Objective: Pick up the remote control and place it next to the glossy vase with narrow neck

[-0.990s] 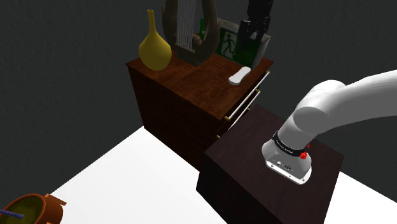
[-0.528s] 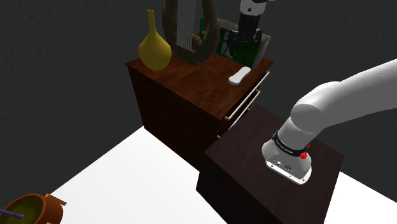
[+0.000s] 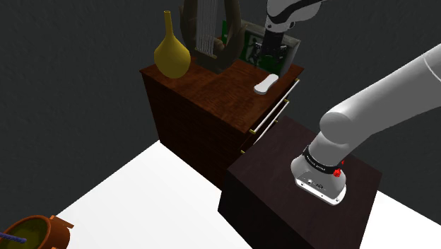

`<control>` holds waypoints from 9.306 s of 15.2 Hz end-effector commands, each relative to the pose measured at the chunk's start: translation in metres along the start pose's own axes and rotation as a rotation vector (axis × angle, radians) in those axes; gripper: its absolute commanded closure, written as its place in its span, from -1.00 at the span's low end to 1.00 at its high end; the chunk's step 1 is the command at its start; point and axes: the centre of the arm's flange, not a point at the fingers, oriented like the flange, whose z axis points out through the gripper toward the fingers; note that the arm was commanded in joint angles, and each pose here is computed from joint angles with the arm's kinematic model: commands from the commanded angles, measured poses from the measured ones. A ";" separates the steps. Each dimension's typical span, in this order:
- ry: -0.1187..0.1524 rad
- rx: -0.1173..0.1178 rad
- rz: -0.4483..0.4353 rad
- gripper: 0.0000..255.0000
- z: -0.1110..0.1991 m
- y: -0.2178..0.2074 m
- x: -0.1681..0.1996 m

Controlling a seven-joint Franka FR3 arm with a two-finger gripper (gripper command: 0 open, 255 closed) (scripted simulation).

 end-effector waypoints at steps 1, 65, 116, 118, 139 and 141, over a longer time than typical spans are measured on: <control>0.006 0.008 0.104 -1.00 0.016 0.009 0.017; 0.021 0.037 0.508 1.00 -0.034 0.063 0.074; 0.021 0.037 0.508 1.00 -0.245 -0.068 0.010; 0.021 0.037 0.508 1.00 -0.245 -0.092 0.000; 0.021 0.037 0.508 1.00 -0.225 -0.289 -0.085; 0.021 0.037 0.508 1.00 -0.214 -0.289 -0.084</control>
